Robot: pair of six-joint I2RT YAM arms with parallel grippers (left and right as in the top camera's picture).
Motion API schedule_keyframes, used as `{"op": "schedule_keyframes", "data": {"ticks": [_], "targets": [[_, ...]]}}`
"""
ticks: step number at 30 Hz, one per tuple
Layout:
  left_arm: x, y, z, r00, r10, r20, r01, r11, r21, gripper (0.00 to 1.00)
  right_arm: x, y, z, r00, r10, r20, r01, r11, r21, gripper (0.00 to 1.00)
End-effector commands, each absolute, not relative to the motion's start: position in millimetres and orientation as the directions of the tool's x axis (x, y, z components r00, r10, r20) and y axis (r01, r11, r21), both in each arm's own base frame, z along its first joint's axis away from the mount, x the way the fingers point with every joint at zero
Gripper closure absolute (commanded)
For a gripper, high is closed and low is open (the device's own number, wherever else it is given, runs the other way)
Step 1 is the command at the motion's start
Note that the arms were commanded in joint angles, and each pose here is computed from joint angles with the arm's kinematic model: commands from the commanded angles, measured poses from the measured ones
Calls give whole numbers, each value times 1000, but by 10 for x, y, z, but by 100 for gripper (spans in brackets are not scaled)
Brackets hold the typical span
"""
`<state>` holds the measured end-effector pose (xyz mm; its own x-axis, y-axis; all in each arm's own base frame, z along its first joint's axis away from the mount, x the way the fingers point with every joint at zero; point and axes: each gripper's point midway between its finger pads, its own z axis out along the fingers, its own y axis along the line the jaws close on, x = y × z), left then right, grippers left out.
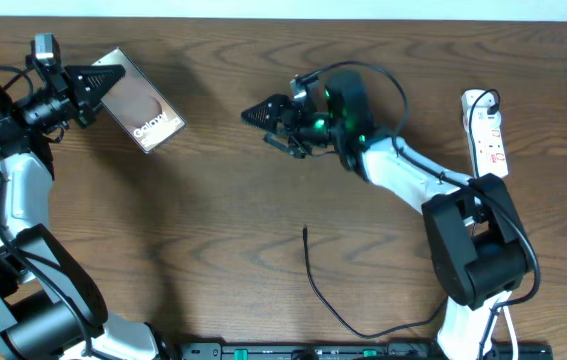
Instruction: Plug charger to phone and switch on socket
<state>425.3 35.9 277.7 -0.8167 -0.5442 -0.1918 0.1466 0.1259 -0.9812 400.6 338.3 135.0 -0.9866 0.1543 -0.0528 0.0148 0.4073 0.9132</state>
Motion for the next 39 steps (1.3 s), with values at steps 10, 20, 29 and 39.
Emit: {"op": "schedule_keyframes", "data": {"ticks": [10,20,29,39], "targets": [[4196,336,2840,-828,-508,-235,194,133,-972,93,3907,2631,1096,-960,4,-279,-77,957,279,1],[4196,336,2840,-827,-508,-242,200,137,-970,92,2963,2506,524,-1000,-31,5,-30,992,123,1],[4196,336,2840,-826,-507,-246,203,139,-969,93,2532,2352,277,-990,52,128,56,998,27,1],[4196,336,2840,-824,-505,-256,212,144,-967,93,2408,2562,103,-996,-11,91,-5,998,61,1]]}}
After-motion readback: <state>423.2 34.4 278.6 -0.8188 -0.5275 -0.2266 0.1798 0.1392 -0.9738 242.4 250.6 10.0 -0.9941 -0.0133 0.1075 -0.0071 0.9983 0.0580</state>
